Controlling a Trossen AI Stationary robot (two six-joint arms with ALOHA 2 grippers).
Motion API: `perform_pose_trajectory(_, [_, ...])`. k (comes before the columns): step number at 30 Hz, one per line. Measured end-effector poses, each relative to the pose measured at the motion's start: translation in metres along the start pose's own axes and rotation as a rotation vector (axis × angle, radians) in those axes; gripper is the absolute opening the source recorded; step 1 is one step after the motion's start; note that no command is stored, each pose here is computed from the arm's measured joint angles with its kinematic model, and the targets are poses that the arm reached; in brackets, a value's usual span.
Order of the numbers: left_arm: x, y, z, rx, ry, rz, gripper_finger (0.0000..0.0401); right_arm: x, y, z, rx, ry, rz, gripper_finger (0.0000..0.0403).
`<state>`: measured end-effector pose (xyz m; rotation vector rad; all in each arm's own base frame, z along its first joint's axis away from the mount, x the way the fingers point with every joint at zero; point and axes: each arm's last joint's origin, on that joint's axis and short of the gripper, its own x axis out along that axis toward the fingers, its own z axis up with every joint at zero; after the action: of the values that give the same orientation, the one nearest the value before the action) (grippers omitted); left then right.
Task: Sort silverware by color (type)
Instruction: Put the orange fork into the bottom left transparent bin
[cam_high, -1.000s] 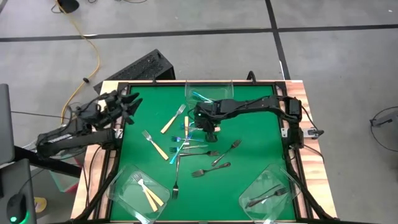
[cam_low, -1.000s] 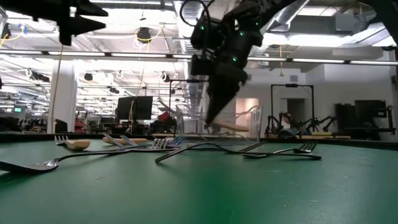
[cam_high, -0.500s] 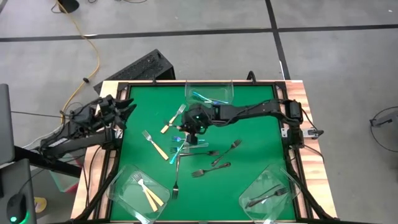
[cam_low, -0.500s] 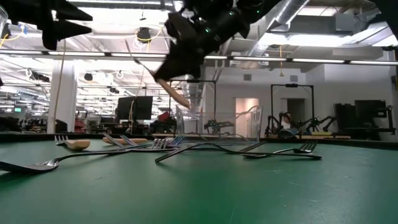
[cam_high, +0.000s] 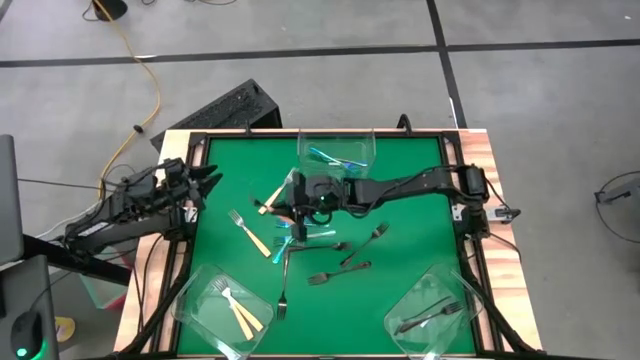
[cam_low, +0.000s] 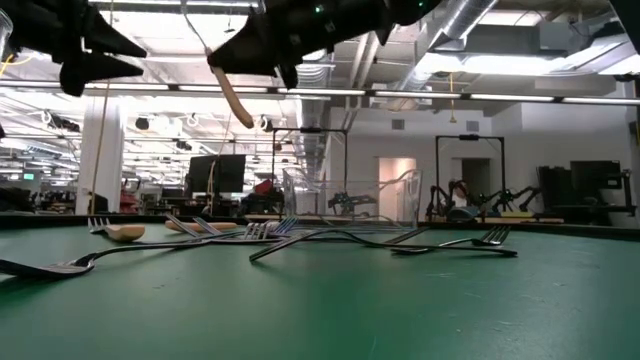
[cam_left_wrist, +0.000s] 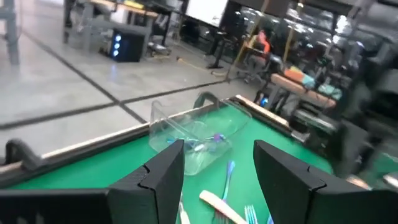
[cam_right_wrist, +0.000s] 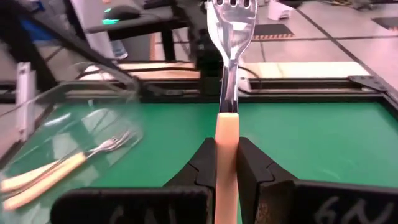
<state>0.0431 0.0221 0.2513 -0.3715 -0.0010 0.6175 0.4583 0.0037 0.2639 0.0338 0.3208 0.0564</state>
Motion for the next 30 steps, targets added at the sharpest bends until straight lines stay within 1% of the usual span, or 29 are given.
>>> perform_pose_trajectory(3, [0.000, 0.001, 0.000, -0.071, -0.014, 0.030, 0.0176, 0.001, 0.014, 0.000, -0.026, -0.001, 0.050, 0.0039])
perform_pose_trajectory(6, [0.000, 0.001, 0.000, -0.093, -0.010, 0.023, 0.0176, 0.001, 0.027, -0.001, -0.087, 0.005, 0.076, 0.0039])
perform_pose_trajectory(9, [0.000, 0.001, -0.001, -0.132, 0.005, 0.023, 0.0176, 0.001, 0.031, -0.001, -0.093, 0.000, 0.084, 0.0039])
perform_pose_trajectory(12, [0.000, 0.002, -0.004, -0.189, 0.038, 0.031, 0.0176, 0.000, 0.029, 0.004, -0.029, -0.050, 0.081, 0.0039])
perform_pose_trajectory(15, [-0.001, 0.004, -0.009, -0.199, 0.094, 0.040, 0.0176, -0.001, 0.032, 0.015, 0.054, -0.160, 0.095, 0.0039])
perform_pose_trajectory(18, [-0.001, 0.006, -0.015, -0.210, 0.146, 0.066, 0.0176, -0.004, 0.048, 0.025, 0.102, -0.272, 0.129, 0.0039])
perform_pose_trajectory(20, [-0.001, 0.006, -0.015, -0.232, 0.145, 0.078, 0.0176, -0.004, 0.060, 0.027, 0.135, -0.325, 0.132, 0.0039])
perform_pose_trajectory(24, [-0.001, 0.007, -0.015, -0.243, 0.143, 0.082, 0.0176, -0.007, 0.085, 0.029, 0.161, -0.386, 0.111, 0.0039])
perform_pose_trajectory(27, [-0.001, 0.007, -0.015, -0.249, 0.144, 0.082, 0.0176, -0.010, 0.100, 0.029, 0.175, -0.397, 0.065, 0.0039])
perform_pose_trajectory(30, [-0.001, 0.006, -0.015, -0.262, 0.147, 0.077, 0.0176, -0.012, 0.113, 0.029, 0.186, -0.419, 0.055, 0.0039])
